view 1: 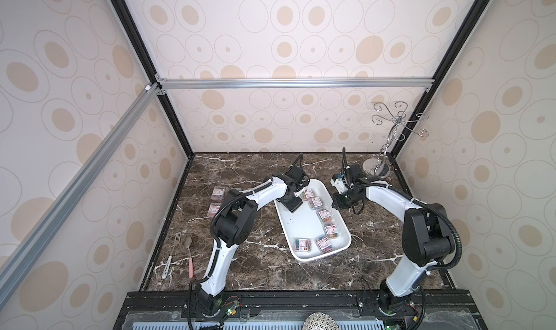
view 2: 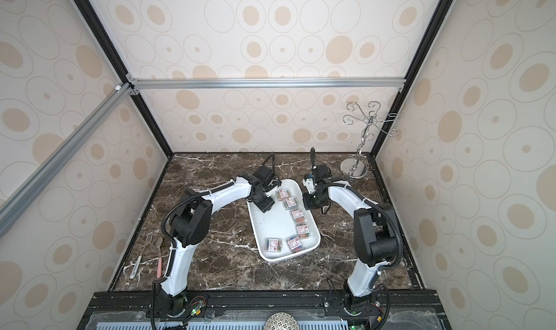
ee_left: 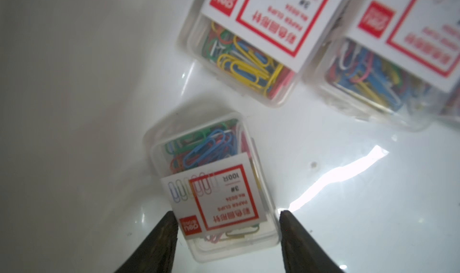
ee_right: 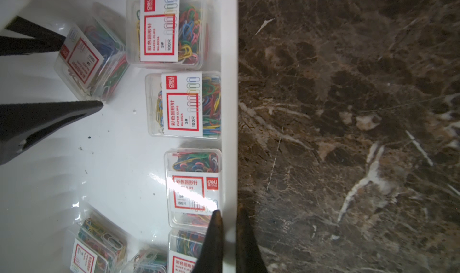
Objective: Take the paper clips out of the storage box
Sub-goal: Adjust the boxed paper clips in the storage box, then pick up the boxed paper clips from the storage box.
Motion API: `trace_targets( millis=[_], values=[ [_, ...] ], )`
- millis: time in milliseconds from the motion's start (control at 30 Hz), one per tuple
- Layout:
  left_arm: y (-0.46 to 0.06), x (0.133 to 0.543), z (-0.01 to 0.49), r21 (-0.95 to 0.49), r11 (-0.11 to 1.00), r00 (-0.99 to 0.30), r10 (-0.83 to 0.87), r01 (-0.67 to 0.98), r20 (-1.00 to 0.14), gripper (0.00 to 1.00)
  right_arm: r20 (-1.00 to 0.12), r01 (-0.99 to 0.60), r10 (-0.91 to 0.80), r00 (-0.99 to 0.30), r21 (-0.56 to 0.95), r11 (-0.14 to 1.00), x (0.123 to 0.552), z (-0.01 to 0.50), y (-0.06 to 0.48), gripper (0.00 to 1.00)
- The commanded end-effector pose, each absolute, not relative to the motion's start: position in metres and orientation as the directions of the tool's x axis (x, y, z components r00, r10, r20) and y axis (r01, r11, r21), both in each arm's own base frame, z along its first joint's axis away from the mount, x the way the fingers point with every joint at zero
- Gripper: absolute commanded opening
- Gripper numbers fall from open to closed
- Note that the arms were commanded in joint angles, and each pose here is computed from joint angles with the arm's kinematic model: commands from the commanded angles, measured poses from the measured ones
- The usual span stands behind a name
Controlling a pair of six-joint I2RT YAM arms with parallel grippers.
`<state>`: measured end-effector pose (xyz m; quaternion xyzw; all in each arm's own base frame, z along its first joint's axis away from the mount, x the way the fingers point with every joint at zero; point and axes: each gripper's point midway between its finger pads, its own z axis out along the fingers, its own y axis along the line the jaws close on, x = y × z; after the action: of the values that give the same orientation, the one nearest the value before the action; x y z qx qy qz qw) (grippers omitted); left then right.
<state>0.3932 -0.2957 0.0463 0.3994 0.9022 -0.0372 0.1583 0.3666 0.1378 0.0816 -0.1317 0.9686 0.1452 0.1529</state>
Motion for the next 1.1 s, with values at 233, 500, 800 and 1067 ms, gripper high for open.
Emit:
trace_targets(
  millis=[233,500,800,1067],
  values=[
    [-0.314,0.397,0.094,-0.023,0.807,-0.713,0.507,0.590,-0.484,0.70,-0.332,-0.235,-0.146,-0.932,0.244,0.941,0.357,0.086,0.133,0.03],
    [-0.309,0.402,0.088,0.000,0.882,-0.772,0.411,0.471,-0.485,0.75,-0.347,-0.178,-0.084,-0.934,0.250,0.952,0.348,0.087,0.127,0.03],
    [-0.329,0.398,0.070,0.075,0.890,-0.781,0.432,0.449,-0.452,0.75,-0.334,-0.099,-0.006,-0.943,0.261,0.960,0.342,0.079,0.123,0.01],
    [-0.321,0.406,0.064,0.145,0.911,-0.795,0.409,0.387,-0.449,0.74,-0.323,-0.046,0.057,-0.945,0.302,0.952,0.344,0.072,0.126,0.00]
  ],
)
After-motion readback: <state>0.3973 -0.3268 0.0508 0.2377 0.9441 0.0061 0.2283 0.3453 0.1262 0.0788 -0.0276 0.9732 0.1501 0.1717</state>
